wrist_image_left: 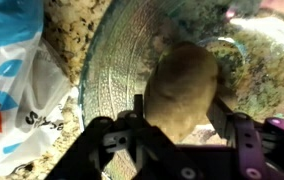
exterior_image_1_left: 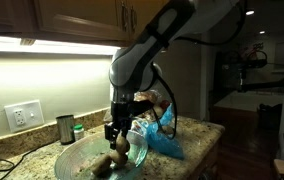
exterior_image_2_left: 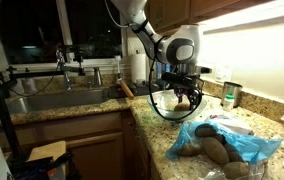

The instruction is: Remove three potatoes from the plastic bag and place them in the glass bowl on the left

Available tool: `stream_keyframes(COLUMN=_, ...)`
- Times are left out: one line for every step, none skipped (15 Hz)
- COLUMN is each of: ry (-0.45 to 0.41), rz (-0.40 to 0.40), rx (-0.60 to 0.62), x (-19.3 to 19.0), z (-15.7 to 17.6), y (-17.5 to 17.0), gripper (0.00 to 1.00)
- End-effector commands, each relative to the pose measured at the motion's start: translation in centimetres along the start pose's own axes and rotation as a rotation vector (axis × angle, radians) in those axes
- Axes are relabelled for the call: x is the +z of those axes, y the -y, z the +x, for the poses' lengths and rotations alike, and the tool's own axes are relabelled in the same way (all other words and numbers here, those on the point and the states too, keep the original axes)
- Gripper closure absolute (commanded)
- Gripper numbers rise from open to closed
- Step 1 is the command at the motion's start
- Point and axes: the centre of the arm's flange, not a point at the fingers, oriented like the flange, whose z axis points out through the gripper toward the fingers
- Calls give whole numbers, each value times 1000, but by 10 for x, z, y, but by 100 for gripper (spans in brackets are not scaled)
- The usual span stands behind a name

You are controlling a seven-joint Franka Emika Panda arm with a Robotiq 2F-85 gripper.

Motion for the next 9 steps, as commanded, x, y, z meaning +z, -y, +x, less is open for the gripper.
stream_keyframes(ry=11, rz=2, rx=-30, x=0, z=7, y=1, gripper=3)
stream_keyframes(ry=12, rz=3, rx=-37, x=-1, z=6, y=2, gripper=0)
stream_keyframes(ry=12, rz=4, rx=-43, x=-4, z=5, y=3, gripper=0)
stream_keyframes(ry=13, rz=5, rx=-48, x=-7, z=3, y=5, gripper=0)
stream_keyframes(ry=17, rz=10, rx=-54, x=-9, z=2, y=8, gripper=0)
stream_keyframes(ry=22, rz=10, rx=-61, x=-12, z=0, y=11, gripper=0)
stream_keyframes(ry=26, rz=8, rx=-66, x=-14, z=-1, y=14, gripper=0)
stream_keyframes(ry=38, rz=5, rx=-68, x=-16, z=-4, y=17, gripper=0)
stream_keyframes(ry=49, rz=2, rx=-71, x=-19, z=-7, y=19, gripper=0)
